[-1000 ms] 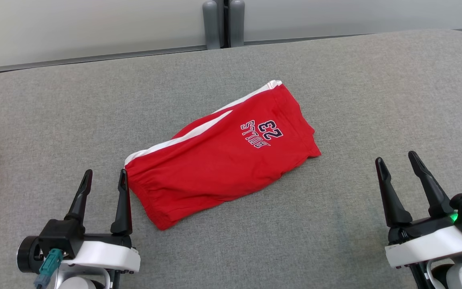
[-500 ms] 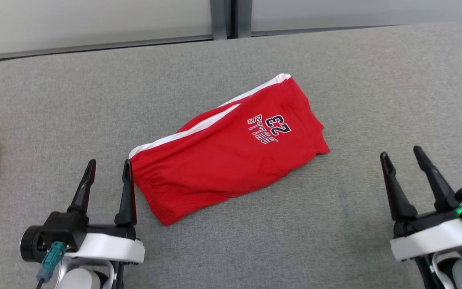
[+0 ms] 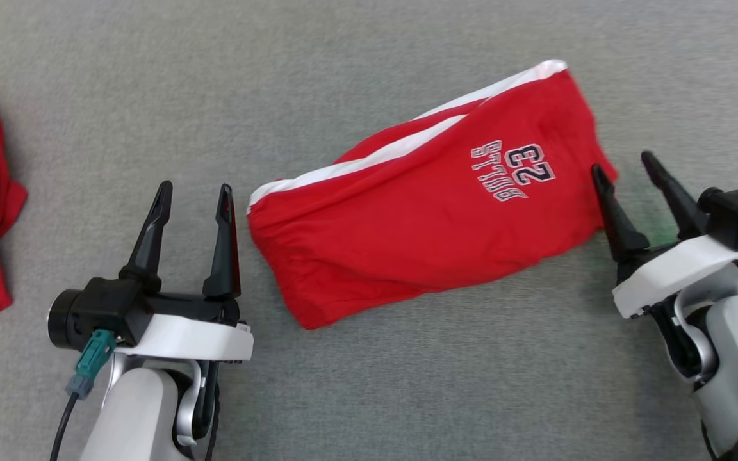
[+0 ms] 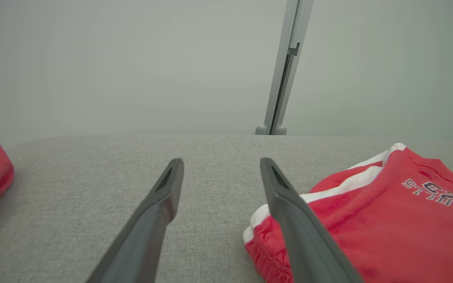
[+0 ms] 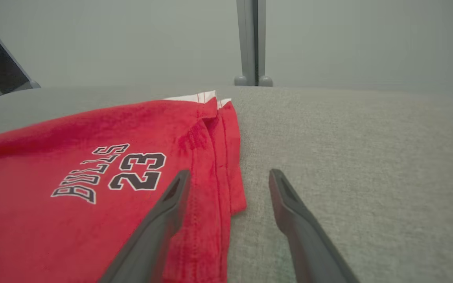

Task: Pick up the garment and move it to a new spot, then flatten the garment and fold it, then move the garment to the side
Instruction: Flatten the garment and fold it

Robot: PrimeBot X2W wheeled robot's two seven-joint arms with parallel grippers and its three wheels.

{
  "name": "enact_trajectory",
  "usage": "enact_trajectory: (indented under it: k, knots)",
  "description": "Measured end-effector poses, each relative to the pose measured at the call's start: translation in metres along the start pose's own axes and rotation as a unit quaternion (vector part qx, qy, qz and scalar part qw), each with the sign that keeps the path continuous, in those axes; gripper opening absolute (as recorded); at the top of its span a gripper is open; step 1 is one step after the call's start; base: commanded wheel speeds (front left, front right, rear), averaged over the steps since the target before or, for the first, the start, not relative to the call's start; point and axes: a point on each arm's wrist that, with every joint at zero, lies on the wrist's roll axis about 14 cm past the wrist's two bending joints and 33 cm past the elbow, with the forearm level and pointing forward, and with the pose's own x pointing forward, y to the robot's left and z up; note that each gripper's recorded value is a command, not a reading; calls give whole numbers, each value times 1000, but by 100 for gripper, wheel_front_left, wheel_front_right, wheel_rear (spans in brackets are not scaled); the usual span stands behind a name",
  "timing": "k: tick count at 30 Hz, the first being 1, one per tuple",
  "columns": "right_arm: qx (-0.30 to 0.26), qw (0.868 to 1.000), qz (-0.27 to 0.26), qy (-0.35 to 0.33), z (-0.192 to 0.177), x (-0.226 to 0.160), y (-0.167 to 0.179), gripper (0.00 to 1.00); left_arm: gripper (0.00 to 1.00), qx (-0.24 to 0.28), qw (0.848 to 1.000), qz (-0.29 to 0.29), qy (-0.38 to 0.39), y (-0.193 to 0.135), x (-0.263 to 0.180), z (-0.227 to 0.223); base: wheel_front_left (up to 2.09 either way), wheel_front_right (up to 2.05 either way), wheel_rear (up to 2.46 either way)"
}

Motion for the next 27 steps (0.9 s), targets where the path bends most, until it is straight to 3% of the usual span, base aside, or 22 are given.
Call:
enact_trajectory:
  k: [3, 7, 8, 9, 10, 17, 27]
  knots:
    - [23, 998, 15, 53, -36, 11, 10, 100, 100, 2, 1000, 10, 4, 8, 1, -3, 0, 0, 0]
    - [36, 996, 30, 72, -51, 21, 18, 100, 100, 5, 1000, 20, 9, 15, 1, -7, 0, 0, 0]
    - [41, 996, 32, 75, -53, 23, 18, 41, 100, 3, 1000, 20, 10, 14, 1, -8, 0, 0, 0]
    - [42, 996, 33, 74, -52, 24, 19, 8, 100, 2, 1000, 18, 11, 13, 2, -9, 0, 0, 0]
    - [46, 996, 33, 73, -53, 24, 19, 0, 100, 2, 1000, 17, 12, 12, 2, -10, 0, 0, 0]
    - [61, 997, 22, 36, -43, 16, 17, 0, 100, 3, 1000, 4, 8, 5, 3, -7, 0, 0, 0]
    - [130, 990, -55, 23, -65, -63, 5, 0, 100, -1, 1000, -25, 7, -15, -13, -1, 0, 0, 0]
